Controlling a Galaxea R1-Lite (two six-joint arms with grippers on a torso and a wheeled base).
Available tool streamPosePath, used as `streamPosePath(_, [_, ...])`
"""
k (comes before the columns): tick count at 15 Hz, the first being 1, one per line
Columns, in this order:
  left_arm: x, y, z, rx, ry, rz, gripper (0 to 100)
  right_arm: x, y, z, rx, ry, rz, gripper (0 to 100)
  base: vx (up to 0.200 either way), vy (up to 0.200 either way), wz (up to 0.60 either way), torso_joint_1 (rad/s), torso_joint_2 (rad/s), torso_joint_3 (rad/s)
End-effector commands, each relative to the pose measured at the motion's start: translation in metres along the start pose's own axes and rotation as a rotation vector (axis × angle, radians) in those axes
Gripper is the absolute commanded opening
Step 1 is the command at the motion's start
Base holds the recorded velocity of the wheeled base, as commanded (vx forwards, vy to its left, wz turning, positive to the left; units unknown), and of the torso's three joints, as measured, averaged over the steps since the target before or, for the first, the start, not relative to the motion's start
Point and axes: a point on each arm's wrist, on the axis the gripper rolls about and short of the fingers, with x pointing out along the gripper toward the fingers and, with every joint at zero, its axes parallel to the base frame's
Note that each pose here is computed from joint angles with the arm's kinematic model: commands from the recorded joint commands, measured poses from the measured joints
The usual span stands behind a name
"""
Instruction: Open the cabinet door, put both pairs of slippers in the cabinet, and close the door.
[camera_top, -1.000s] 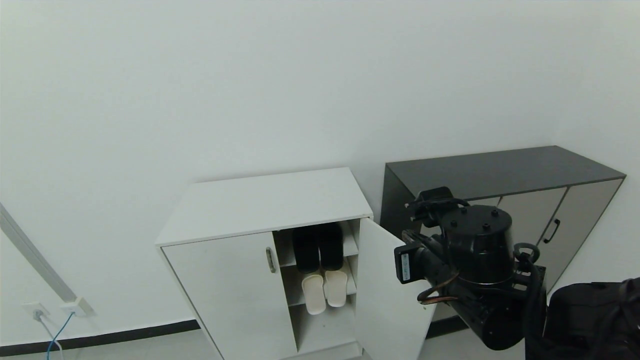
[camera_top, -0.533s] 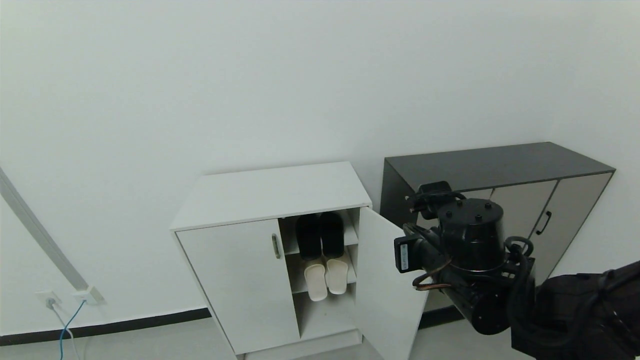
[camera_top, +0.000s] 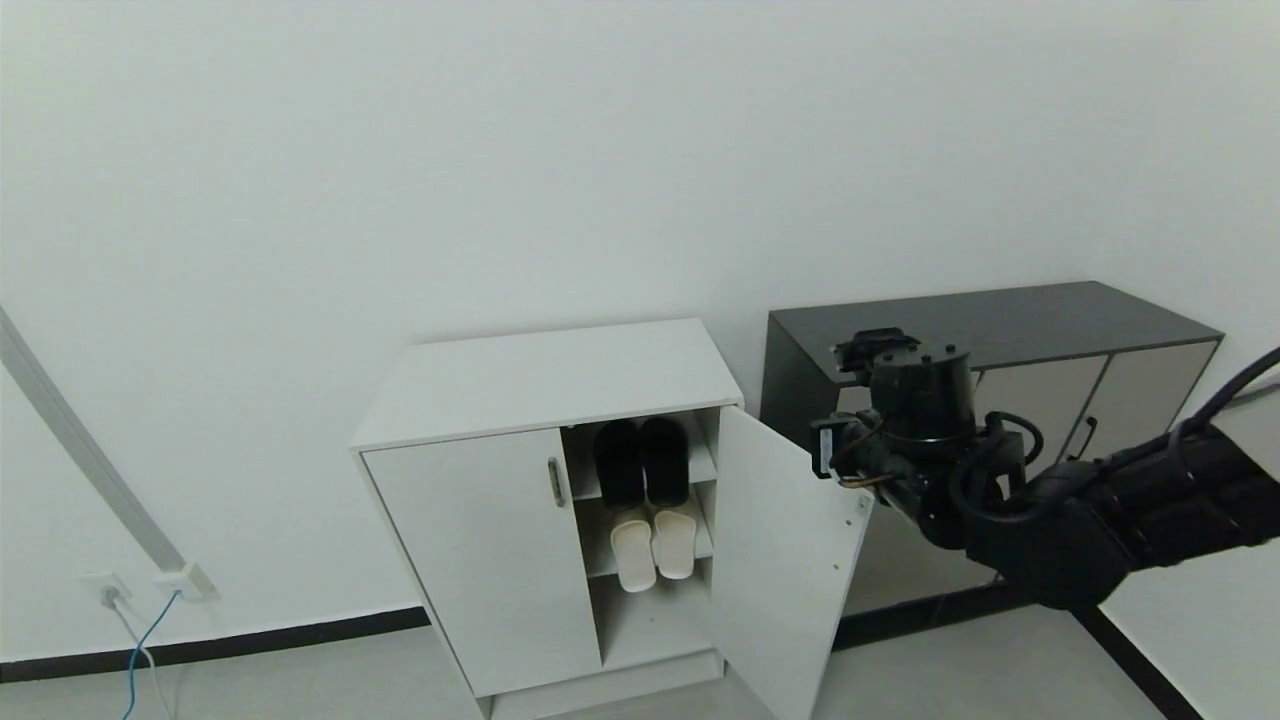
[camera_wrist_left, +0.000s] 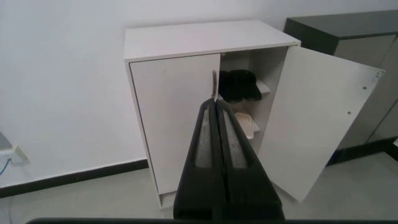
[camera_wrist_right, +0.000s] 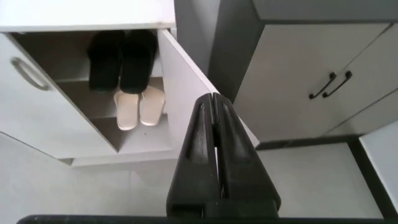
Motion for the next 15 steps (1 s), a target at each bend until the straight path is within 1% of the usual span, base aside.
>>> streamPosePath(1, [0.0, 0.0, 0.0, 0.0, -0.001, 0.001, 0, 0.034, -0.01, -0.001, 0.007, 0.037, -0.026, 0, 0.0, 0.0, 0.0, 0.0, 0.0, 0.0])
streamPosePath(2, [0.0, 0.0, 0.0, -0.001, 0.001, 0.001, 0, 0.052, -0.019, -0.002, 0.011, 0.07, -0.041, 0, 0.0, 0.0, 0.0, 0.0, 0.0, 0.0])
streamPosePath(4, [0.0, 0.0, 0.0, -0.003, 0.001, 0.001, 0, 0.076, -0.025, -0.009, 0.035, 0.098, -0.027, 0, 0.0, 0.0, 0.0, 0.0, 0.0, 0.0])
streamPosePath(8, [0.0, 0.0, 0.0, -0.003, 0.001, 0.001, 0, 0.114, -0.038, -0.03, 0.065, 0.154, -0.05, 0, 0.0, 0.0, 0.0, 0.0, 0.0, 0.0])
streamPosePath(11, [0.0, 0.0, 0.0, -0.003, -0.001, 0.001, 0, 0.129, -0.044, -0.043, 0.087, 0.176, -0.059, 0, 0.0, 0.0, 0.0, 0.0, 0.0, 0.0])
streamPosePath(12, [0.0, 0.0, 0.0, -0.003, -0.001, 0.001, 0, 0.135, -0.047, -0.051, 0.085, 0.192, -0.069, 0, 0.0, 0.0, 0.0, 0.0, 0.0, 0.0])
streamPosePath(13, [0.0, 0.0, 0.0, -0.003, 0.001, 0.001, 0, 0.136, -0.048, -0.053, 0.087, 0.193, -0.07, 0, 0.0, 0.0, 0.0, 0.0, 0.0, 0.0])
streamPosePath(15, [0.0, 0.0, 0.0, -0.003, -0.001, 0.001, 0, 0.144, -0.052, -0.064, 0.084, 0.216, -0.085, 0, 0.0, 0.0, 0.0, 0.0, 0.0, 0.0])
